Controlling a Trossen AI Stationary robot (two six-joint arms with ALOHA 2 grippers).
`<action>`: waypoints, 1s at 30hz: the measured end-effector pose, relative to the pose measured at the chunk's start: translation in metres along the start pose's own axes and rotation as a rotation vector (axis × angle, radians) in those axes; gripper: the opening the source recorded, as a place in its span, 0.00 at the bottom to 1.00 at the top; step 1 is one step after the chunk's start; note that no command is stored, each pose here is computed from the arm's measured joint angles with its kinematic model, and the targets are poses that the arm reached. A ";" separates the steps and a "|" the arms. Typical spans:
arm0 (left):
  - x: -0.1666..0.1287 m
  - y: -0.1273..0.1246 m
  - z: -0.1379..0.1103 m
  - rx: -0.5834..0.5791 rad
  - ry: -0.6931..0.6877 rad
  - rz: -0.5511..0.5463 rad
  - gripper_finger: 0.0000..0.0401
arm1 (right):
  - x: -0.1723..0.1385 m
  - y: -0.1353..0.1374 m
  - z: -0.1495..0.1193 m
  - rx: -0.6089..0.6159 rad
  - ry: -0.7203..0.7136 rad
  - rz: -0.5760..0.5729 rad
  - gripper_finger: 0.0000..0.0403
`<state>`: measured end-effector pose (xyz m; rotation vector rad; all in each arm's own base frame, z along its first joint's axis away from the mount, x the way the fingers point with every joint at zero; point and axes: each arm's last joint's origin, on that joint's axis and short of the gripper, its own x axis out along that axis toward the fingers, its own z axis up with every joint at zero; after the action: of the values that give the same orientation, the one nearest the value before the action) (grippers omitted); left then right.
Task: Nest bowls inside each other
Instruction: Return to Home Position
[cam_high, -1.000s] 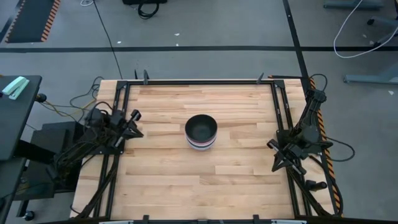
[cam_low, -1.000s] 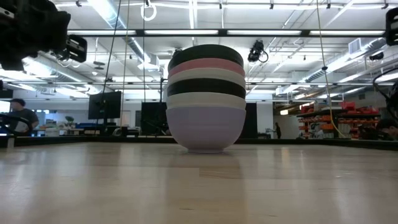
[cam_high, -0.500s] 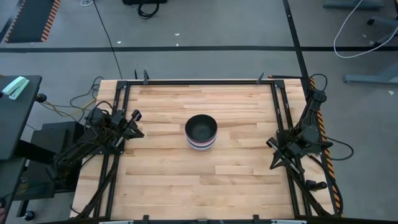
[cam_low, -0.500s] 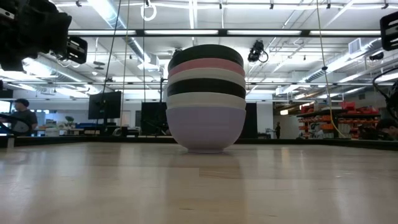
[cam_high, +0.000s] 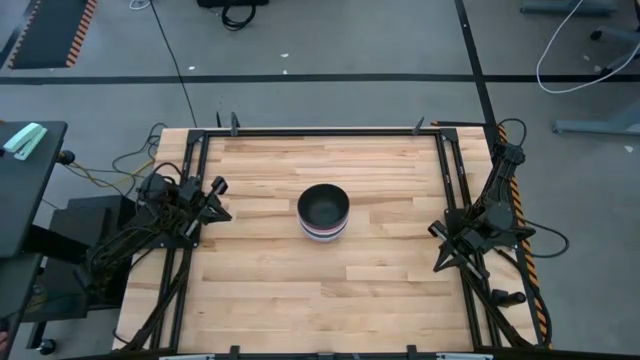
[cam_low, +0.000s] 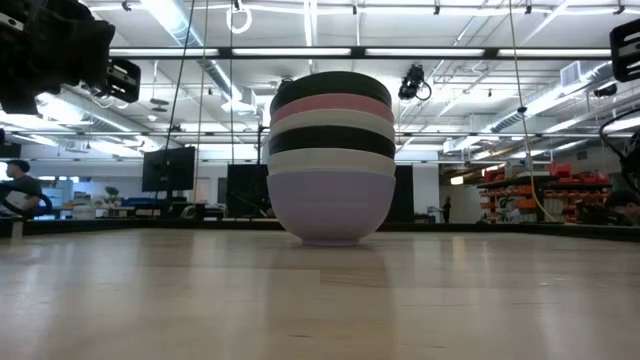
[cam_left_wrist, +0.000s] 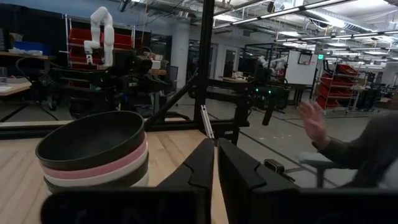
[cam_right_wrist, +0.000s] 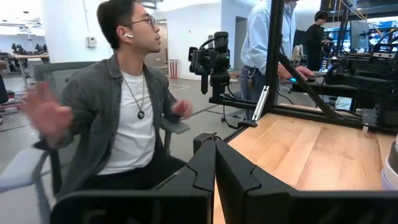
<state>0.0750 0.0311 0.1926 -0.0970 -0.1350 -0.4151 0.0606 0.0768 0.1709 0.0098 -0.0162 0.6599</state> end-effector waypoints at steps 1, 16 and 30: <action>0.000 0.000 0.000 0.000 0.000 0.000 0.08 | 0.000 0.000 0.000 0.000 0.000 0.000 0.04; 0.000 0.000 0.000 -0.001 0.000 0.000 0.06 | 0.000 0.000 0.000 0.000 0.000 0.000 0.04; 0.000 0.000 0.000 0.000 0.000 0.000 0.08 | 0.000 0.000 0.000 0.000 0.001 0.000 0.04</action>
<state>0.0750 0.0311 0.1927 -0.0973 -0.1352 -0.4153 0.0606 0.0768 0.1708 0.0094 -0.0156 0.6599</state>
